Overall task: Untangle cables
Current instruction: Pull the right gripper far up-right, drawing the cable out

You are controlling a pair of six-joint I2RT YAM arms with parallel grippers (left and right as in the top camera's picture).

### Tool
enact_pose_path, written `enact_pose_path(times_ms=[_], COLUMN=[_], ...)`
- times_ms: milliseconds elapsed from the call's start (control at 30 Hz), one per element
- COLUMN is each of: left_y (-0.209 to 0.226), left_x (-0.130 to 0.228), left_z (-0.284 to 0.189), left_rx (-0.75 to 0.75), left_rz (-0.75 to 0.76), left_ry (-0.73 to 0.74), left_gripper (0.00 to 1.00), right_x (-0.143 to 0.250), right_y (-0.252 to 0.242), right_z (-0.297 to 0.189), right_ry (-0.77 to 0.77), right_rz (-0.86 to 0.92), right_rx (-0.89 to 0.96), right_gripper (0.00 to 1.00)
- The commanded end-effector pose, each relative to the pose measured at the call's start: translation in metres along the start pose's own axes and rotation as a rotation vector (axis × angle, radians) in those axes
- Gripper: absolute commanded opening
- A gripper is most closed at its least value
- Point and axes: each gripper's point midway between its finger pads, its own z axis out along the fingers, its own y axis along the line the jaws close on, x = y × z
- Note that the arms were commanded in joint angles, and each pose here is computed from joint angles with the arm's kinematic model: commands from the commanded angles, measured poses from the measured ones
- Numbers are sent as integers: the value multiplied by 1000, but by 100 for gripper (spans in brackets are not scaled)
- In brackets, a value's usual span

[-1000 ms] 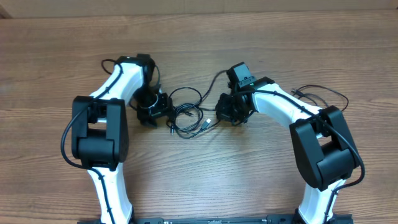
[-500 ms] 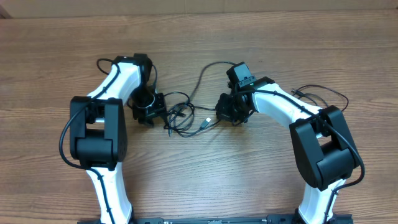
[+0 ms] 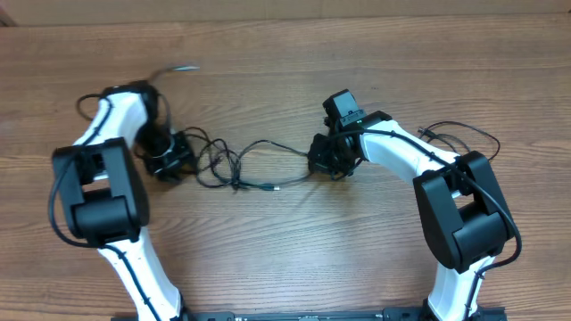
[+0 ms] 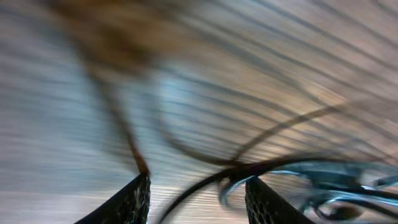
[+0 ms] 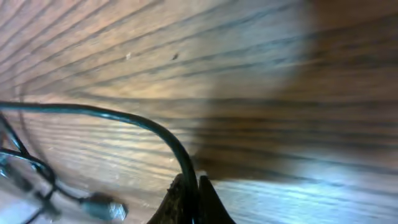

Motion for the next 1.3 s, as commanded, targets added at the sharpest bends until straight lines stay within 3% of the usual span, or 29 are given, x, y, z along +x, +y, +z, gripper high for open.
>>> enact_pose_path(times_ms=[0,333,533,933,1267], left_y=[44,77,78,75,81], left_x=[-11,-19,-22,-22,-14], left_z=[5,-3,-3,0,24], left_rx=[-71,-38,-33,-36,-40], left_rz=[-119,-222,-232,-222,-224], left_ry=[-8,-11,-26,-27,-12], left_gripper=[50,52,55,54,55], right_x=[-15,-54,-88,-113,-127], right_y=[-15,-54,-88,-3,32], right_z=[-2,-34,-93,-189,-328], right_ry=[-41,-76,-147,-214,-500], right_rz=[13,117,97,-183,-223], right_rx=[31,18,212,26,32], right_gripper=[4,4,4,4,4])
